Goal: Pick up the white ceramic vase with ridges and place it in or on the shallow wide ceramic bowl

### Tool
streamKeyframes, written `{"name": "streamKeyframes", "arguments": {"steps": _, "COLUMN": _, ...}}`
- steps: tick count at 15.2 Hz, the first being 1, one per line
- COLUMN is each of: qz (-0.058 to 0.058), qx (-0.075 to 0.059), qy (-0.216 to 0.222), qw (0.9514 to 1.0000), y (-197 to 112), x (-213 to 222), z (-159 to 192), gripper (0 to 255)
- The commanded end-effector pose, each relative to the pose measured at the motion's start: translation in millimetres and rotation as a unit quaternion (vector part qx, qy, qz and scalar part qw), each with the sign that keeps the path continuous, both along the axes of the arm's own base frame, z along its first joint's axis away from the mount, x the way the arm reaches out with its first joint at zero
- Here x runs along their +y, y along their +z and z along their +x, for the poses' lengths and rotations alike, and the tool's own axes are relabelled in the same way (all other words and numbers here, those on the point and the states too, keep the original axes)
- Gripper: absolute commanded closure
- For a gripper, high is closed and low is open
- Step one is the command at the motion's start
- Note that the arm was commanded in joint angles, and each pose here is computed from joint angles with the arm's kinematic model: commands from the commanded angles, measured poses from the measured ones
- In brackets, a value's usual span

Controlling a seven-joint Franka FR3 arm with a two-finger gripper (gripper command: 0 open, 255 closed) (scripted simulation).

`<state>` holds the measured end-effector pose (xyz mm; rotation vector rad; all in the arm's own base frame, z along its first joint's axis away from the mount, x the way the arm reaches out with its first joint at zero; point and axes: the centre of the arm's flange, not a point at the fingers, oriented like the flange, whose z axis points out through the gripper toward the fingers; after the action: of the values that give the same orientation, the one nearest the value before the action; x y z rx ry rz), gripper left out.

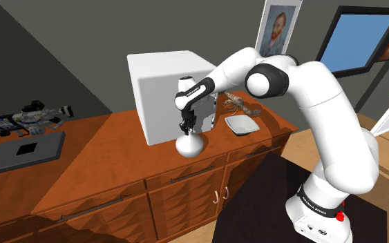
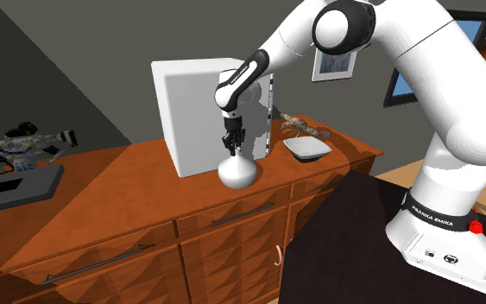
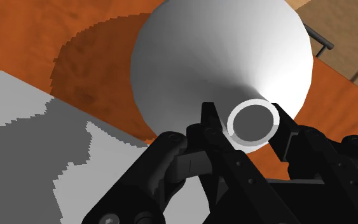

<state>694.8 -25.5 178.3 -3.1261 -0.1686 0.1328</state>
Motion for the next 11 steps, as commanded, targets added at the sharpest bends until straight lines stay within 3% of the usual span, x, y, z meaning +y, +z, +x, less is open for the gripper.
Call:
{"name": "streamKeyframes", "arguments": {"steps": 1, "qz": 0.0, "qx": 0.0, "qy": 0.0, "qw": 1.0, "y": 0, "x": 0, "z": 0, "gripper": 255}}
{"name": "streamKeyframes", "arguments": {"steps": 5, "qz": 0.0, "qx": 0.0, "qy": 0.0, "qw": 1.0, "y": 0, "x": 0, "z": 0, "gripper": 255}}
{"name": "streamKeyframes", "arguments": {"steps": 11, "qz": 0.0, "qx": 0.0, "qy": 0.0, "qw": 1.0, "y": 32, "x": 0, "z": 0, "gripper": 255}}
